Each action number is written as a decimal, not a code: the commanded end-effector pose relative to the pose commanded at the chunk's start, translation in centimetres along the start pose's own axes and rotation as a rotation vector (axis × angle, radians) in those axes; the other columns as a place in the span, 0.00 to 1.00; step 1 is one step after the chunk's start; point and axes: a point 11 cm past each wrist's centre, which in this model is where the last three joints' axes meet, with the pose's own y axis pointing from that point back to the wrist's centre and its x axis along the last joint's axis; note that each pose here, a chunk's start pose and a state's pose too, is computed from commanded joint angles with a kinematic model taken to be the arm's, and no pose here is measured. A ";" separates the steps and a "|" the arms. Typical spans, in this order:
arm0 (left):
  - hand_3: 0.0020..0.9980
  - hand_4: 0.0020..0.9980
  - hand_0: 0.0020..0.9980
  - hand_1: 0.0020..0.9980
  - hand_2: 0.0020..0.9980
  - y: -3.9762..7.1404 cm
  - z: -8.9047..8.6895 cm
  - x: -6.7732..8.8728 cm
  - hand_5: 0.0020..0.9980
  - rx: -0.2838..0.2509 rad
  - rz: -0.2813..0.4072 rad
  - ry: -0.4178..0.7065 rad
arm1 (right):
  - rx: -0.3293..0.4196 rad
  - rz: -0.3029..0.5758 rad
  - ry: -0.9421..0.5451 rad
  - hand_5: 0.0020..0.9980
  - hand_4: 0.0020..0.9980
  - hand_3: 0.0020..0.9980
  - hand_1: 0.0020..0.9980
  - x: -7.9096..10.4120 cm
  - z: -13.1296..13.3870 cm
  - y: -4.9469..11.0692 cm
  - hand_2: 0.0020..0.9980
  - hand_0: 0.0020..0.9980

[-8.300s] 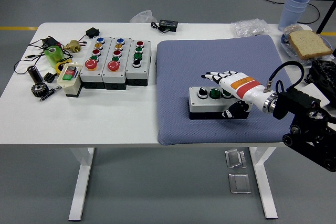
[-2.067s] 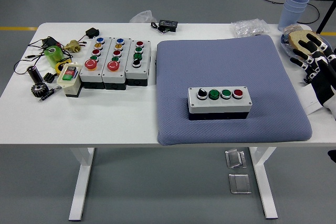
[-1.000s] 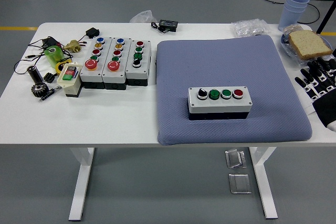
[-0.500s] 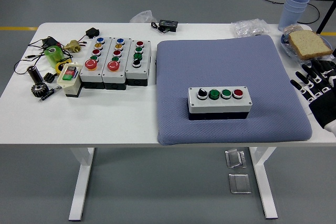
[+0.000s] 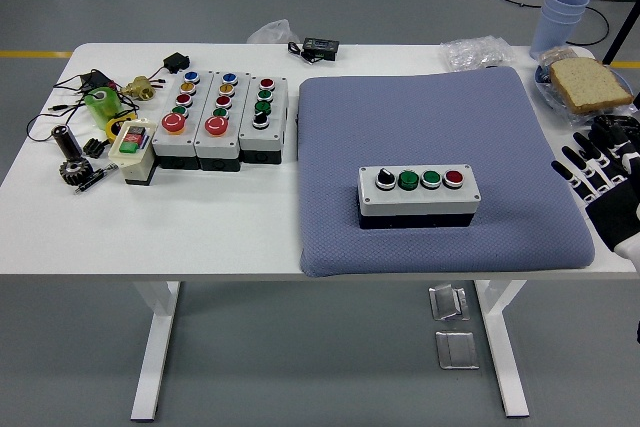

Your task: Pick up the button,place it on the desk,press the button,press the button

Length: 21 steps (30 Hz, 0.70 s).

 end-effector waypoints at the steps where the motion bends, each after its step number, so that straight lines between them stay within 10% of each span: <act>1: 0.42 0.26 0.54 0.42 0.42 0.0 -0.1 0.0 0.46 0.002 0.001 -0.002 | -0.004 0.004 -0.010 0.38 0.76 0.68 0.61 0.1 0.1 0.0 0.70 0.67; 21: 0.42 0.26 0.54 0.42 0.42 -0.2 -1.1 0.3 0.46 0.016 0.007 -0.029 | -0.046 0.027 -0.040 0.34 0.75 0.67 0.61 0.5 1.8 0.1 0.69 0.66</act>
